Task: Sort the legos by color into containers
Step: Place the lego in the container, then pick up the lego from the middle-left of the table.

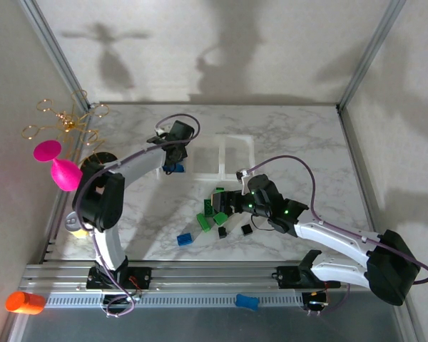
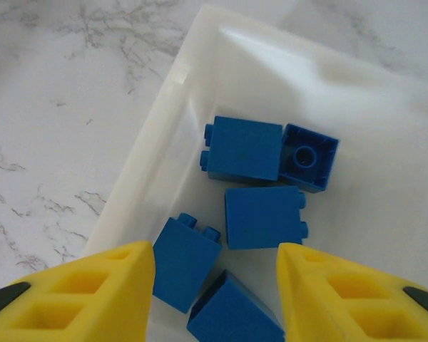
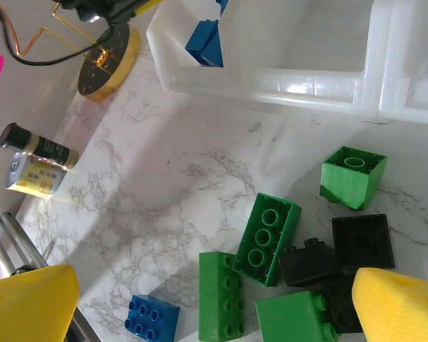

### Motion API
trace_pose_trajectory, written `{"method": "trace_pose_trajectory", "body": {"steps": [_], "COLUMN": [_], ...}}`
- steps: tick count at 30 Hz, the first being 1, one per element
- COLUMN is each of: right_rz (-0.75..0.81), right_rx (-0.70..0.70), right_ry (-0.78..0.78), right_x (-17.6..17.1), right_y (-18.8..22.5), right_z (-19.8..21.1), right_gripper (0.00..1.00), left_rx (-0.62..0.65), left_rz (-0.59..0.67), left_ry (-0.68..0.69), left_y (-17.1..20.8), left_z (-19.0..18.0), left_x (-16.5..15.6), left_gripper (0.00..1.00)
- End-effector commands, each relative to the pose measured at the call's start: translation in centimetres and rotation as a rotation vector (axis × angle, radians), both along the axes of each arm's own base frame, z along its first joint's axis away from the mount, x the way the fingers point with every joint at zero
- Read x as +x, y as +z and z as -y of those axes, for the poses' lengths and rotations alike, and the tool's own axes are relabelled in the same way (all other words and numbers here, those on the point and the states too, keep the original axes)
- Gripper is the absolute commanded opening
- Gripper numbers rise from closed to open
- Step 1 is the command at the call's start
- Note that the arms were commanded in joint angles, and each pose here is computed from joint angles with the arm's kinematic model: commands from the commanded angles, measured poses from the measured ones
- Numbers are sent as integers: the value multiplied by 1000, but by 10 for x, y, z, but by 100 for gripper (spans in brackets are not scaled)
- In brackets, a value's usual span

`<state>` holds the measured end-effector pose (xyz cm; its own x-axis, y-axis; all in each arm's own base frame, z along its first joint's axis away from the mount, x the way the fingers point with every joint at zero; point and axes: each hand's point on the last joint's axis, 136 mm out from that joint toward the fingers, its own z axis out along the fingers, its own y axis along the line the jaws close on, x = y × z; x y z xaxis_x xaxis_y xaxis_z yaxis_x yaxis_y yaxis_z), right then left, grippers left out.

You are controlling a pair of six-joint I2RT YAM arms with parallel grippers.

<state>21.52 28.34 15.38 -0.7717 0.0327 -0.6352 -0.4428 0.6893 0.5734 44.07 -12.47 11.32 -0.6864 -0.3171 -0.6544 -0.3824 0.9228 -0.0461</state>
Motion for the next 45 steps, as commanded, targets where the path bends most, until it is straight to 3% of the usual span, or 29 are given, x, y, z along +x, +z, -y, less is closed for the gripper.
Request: {"method": "trace_pose_trajectory", "body": {"steps": [1,12,20,29,35,45], "right_rz": [15,-24,-68,-119,-129,-131], "right_rx": [-33,-66,-145,-117,-136,-126], "right_ry": [7,92,78,112,78,44], "right_x": [2,-15,-22,-34,-31,-29], "right_y": [-3,-19,-47,-59,-65,-64], "right_z": [4,3,17,14,19,26], "right_gripper": [99,99,99,99,99,99], "left_rx": [-30,-51,-91,-178,-190,-219], "left_rz": [41,25,-92,-210,-267,-305], "left_ry": [-24,-79,-122,-158,-155,-145], "left_y": [30,35,0,-37,-62,-90], "left_z": [5,11,27,57,70,83], "left_x": [-20,-113,-197,-270,-295,-308], "left_gripper": [49,53,58,66,70,74]}}
